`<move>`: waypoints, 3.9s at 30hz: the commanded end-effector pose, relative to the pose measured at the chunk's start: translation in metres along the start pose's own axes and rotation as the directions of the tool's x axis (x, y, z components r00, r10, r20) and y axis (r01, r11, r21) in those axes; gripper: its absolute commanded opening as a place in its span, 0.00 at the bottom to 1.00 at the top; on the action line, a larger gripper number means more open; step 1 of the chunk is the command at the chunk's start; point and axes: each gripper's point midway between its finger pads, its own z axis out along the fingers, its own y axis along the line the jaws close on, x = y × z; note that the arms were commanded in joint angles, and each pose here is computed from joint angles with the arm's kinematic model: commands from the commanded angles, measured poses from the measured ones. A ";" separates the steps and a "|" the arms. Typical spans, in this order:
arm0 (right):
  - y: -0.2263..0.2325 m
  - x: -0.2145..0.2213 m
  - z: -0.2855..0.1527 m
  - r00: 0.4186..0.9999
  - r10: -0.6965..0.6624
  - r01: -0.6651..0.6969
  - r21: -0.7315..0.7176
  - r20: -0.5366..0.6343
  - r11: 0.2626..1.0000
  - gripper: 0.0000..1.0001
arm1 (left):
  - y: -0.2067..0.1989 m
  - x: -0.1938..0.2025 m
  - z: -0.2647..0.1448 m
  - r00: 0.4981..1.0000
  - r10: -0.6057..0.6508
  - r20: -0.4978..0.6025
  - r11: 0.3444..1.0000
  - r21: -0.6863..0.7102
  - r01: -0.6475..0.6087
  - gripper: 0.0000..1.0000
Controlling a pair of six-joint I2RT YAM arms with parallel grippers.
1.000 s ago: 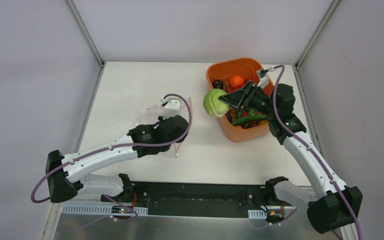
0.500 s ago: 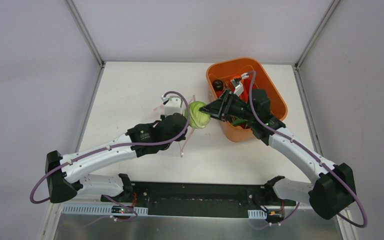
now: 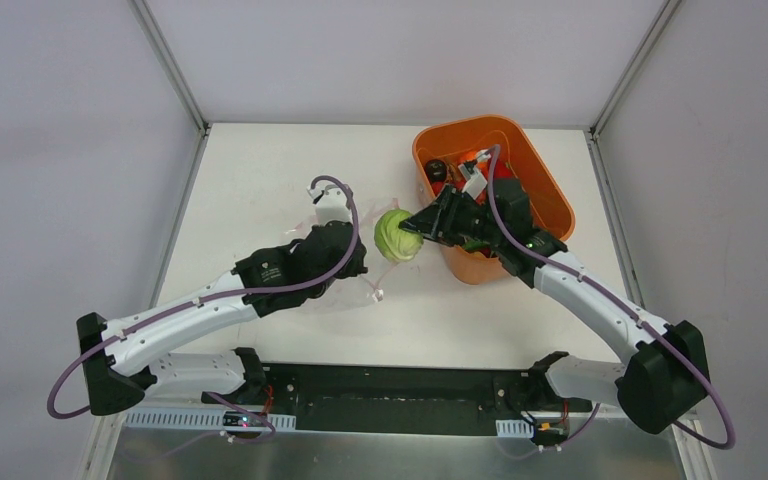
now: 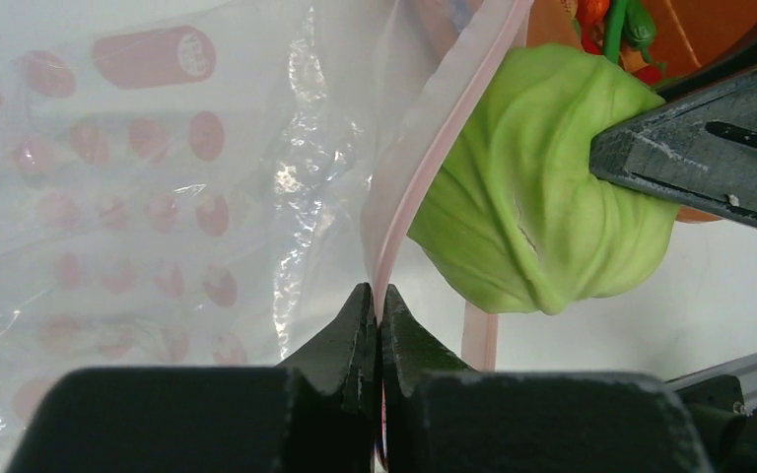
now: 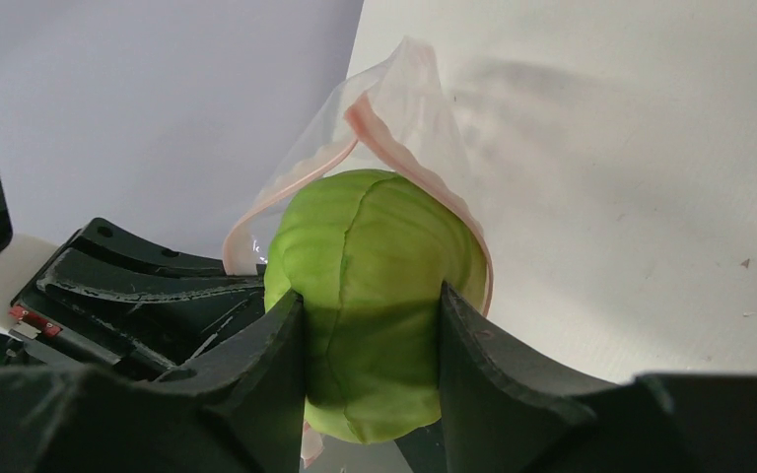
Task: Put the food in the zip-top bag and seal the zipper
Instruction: Place the fake vegetable in the zipper food storage bag, then adjust the zipper food storage bag at the center of the board.
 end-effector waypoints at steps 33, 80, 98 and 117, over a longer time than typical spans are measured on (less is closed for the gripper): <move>0.079 -0.012 -0.030 0.928 -0.364 0.366 -0.018 0.078 0.930 0.89 | -0.001 -0.032 -0.023 0.996 -0.057 0.074 0.997 0.053 0.053 0.00; 0.002 0.034 0.018 0.970 -0.194 0.209 0.090 -0.149 0.974 0.00 | 0.022 -0.019 -0.022 0.994 0.104 -0.024 0.991 -0.086 -0.105 0.26; -0.001 0.028 0.020 0.971 -0.198 0.215 0.123 -0.136 0.969 0.00 | 0.012 -0.019 -0.028 0.983 0.162 -0.084 0.986 -0.036 -0.165 0.13; 0.024 -0.024 -0.011 0.929 -0.370 0.363 0.201 0.000 0.910 0.65 | 0.023 -0.022 -0.016 0.996 0.087 -0.031 0.990 -0.108 -0.089 0.00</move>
